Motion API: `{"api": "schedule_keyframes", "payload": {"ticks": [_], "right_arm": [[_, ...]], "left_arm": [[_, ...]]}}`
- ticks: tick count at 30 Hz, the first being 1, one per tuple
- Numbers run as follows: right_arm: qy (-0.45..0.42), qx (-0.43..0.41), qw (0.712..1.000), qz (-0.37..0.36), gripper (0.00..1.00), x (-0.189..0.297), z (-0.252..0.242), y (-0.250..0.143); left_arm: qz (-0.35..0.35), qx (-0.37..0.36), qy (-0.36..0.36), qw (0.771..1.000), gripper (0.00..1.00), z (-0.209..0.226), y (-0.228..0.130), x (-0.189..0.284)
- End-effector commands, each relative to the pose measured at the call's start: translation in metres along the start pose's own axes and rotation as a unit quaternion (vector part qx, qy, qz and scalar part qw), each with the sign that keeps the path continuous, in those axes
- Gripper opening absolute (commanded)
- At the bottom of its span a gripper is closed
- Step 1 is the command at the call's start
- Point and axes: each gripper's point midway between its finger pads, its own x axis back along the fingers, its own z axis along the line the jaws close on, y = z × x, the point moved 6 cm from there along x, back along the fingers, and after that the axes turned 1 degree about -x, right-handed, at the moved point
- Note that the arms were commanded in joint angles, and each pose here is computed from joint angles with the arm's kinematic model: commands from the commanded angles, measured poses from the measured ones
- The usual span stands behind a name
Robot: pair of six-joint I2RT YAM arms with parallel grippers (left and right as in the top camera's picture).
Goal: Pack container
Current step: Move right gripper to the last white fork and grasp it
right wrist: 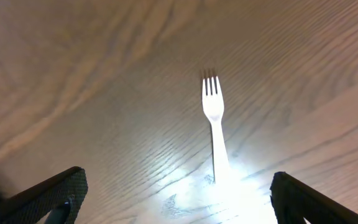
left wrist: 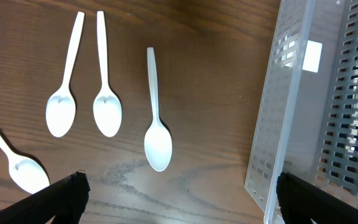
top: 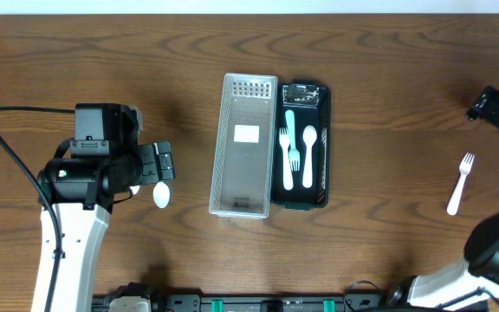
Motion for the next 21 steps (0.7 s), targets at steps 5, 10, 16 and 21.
{"api": "schedule_keyframes", "payload": {"ticks": [5, 10, 16, 21], "right_arm": [[-0.025, 0.017, 0.996, 0.084, 0.98, -0.059, -0.005, -0.005], [-0.029, 0.033, 0.993, 0.113, 0.98, -0.087, -0.008, -0.005], [-0.030, 0.051, 0.991, 0.122, 0.98, -0.110, -0.015, -0.008], [-0.033, 0.040, 0.989, 0.137, 0.98, -0.128, -0.025, -0.021]], "left_arm": [[-0.002, -0.003, 0.001, 1.000, 0.98, 0.000, 0.001, -0.001], [-0.002, -0.003, 0.001, 1.000, 0.98, 0.000, 0.001, -0.001], [-0.002, -0.003, 0.001, 1.000, 0.98, 0.000, 0.001, -0.001], [-0.002, -0.003, 0.001, 1.000, 0.98, 0.000, 0.001, -0.001]]}}
